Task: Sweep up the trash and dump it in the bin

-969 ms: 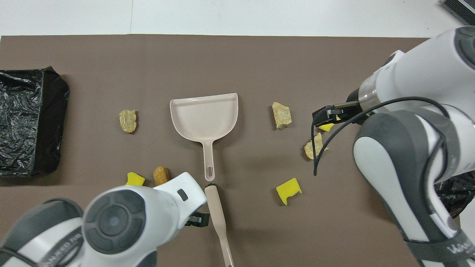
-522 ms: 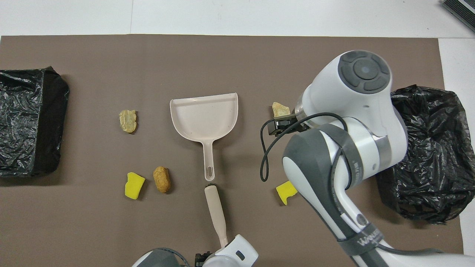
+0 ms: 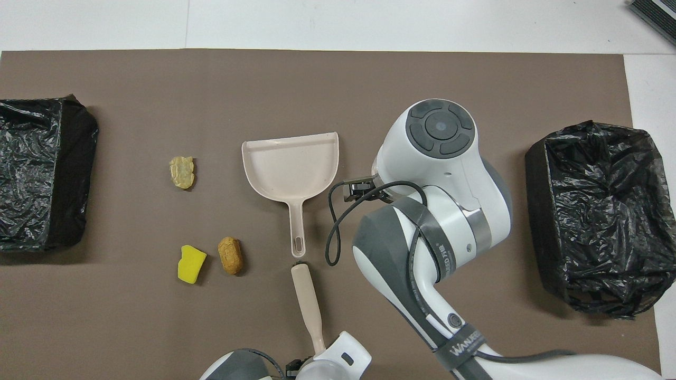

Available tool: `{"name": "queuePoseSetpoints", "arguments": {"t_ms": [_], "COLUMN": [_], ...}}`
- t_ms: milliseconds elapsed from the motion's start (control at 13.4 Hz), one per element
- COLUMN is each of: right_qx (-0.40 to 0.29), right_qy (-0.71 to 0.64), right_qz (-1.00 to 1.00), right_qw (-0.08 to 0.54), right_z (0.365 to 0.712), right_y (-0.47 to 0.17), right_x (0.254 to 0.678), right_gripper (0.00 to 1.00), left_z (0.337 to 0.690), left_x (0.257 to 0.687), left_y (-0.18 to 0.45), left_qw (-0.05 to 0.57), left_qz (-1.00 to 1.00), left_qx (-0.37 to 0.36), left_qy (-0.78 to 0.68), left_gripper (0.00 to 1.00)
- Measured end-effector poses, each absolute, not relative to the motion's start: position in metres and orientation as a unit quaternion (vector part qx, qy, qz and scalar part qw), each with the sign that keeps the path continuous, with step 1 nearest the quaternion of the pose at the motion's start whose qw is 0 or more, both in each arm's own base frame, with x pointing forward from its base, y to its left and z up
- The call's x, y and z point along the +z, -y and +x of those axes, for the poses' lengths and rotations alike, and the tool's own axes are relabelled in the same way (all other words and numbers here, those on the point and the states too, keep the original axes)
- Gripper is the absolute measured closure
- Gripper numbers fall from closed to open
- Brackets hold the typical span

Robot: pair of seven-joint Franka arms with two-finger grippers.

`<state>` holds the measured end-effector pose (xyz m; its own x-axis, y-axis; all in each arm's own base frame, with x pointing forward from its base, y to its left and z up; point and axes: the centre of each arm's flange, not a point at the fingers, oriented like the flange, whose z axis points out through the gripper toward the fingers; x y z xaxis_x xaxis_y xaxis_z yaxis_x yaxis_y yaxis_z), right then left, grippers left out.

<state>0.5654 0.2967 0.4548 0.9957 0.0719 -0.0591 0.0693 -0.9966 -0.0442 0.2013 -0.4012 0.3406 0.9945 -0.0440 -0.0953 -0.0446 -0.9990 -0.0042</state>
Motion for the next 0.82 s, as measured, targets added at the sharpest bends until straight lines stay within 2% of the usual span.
{"name": "queuePoseSetpoints", "arguments": {"t_ms": [75,149,447,820], "right_qx": [0.03,0.03,0.024,0.015], "right_qy": [0.035,0.035,0.039,0.032], "right_qz": [-0.999,-0.999,-0.999,-0.999], "right_qw": [0.02,0.02,0.023,0.028], "right_z": [0.566,0.566,0.565,0.563], "right_y": [-0.296,-0.296,-0.301,-0.316], "right_x": [0.455,0.455,0.456,0.445], "right_gripper": [0.0,0.0,0.0,0.0], "left_z": [0.201,0.203,0.241,0.332], "left_x": [0.34,0.339,0.36,0.398], "left_y": [0.399,0.397,0.369,0.28], "left_qw": [0.01,0.017,0.056,0.074], "left_qz": [-0.998,-0.998,-0.991,-0.976], "left_qx": [0.052,0.058,0.095,0.098], "left_qy": [-0.021,-0.022,-0.075,-0.178], "left_gripper": [0.63,0.72,0.73,0.73]}}
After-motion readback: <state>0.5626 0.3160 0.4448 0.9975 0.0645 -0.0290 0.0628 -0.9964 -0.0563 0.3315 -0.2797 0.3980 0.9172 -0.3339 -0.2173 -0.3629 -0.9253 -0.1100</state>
